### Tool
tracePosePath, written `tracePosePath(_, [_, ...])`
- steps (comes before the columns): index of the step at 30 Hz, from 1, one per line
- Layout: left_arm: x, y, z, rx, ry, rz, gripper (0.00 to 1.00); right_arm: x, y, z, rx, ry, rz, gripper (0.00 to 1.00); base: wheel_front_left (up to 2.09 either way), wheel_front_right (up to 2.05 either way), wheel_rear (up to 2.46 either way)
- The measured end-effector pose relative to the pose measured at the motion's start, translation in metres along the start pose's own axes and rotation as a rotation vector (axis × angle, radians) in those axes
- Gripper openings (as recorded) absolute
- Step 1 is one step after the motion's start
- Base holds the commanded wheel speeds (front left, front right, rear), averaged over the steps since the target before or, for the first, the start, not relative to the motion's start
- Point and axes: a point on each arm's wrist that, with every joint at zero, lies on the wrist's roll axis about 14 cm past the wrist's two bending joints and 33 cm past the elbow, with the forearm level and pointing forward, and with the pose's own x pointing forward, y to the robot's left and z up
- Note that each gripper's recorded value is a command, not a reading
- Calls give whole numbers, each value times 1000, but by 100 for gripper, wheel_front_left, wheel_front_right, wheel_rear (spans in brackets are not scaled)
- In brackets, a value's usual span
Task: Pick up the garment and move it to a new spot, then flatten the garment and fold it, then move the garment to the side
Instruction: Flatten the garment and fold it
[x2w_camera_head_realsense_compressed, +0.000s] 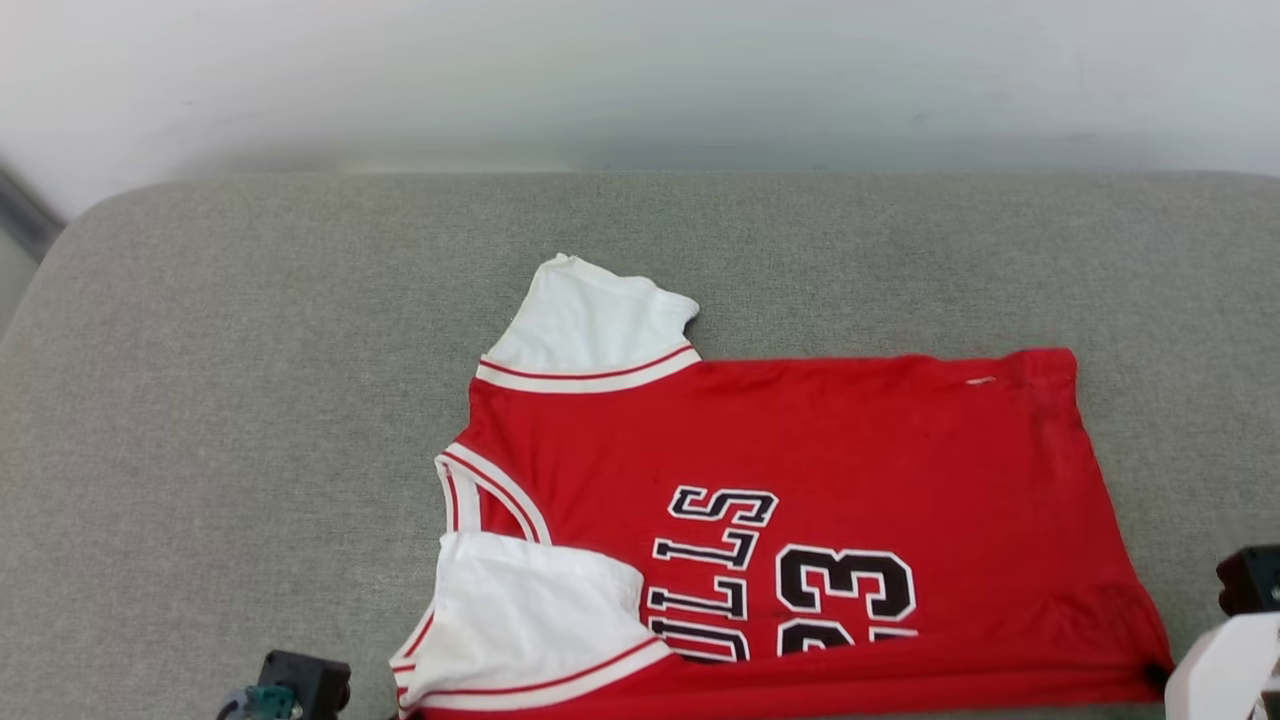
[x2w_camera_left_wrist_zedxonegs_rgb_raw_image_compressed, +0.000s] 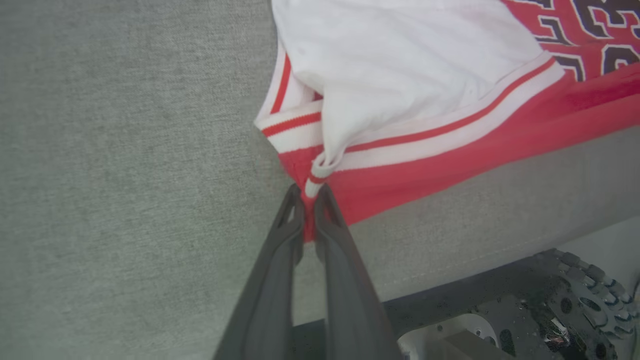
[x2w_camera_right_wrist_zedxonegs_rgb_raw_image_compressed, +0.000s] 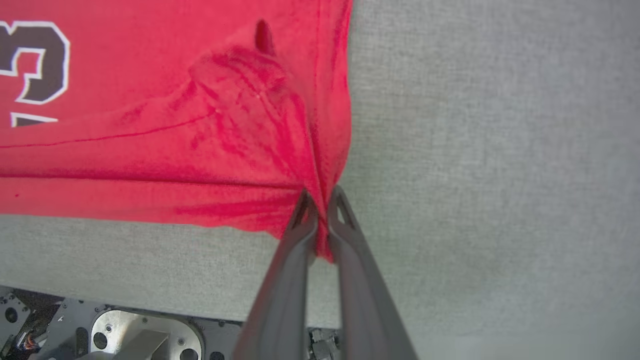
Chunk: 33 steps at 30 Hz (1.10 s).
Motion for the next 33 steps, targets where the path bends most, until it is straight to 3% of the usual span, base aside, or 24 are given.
tracePosePath(10, [9,-11,-27,-31,66,-30,0,3,-2,-34,44,76,-8,0,0,0,0])
tracePosePath(11, [10,-11,-28,-30,67,-32,19,4,-1,-36,46,79,-7,0,0,0,0])
tracePosePath(12, [12,-10,-27,-21,59,-30,53,6,0,-38,49,82,-6,0,0,0,0])
tracePosePath(13, [14,-9,-25,-18,49,-26,100,7,1,-39,49,82,-7,40,0,0,0])
tracePosePath(14, [16,-8,-23,-18,37,-22,100,8,1,-39,48,81,-6,100,0,0,0])
tracePosePath(18, [19,-11,-14,-18,-15,-32,100,10,3,-35,60,62,-2,100,0,0,0])
tracePosePath(23, [18,-7,29,-39,-218,-14,100,4,-8,-9,75,-48,-33,100,0,0,0])
tracePosePath(33, [-17,8,128,37,-712,65,100,-38,5,93,89,-544,12,100,0,0,0])
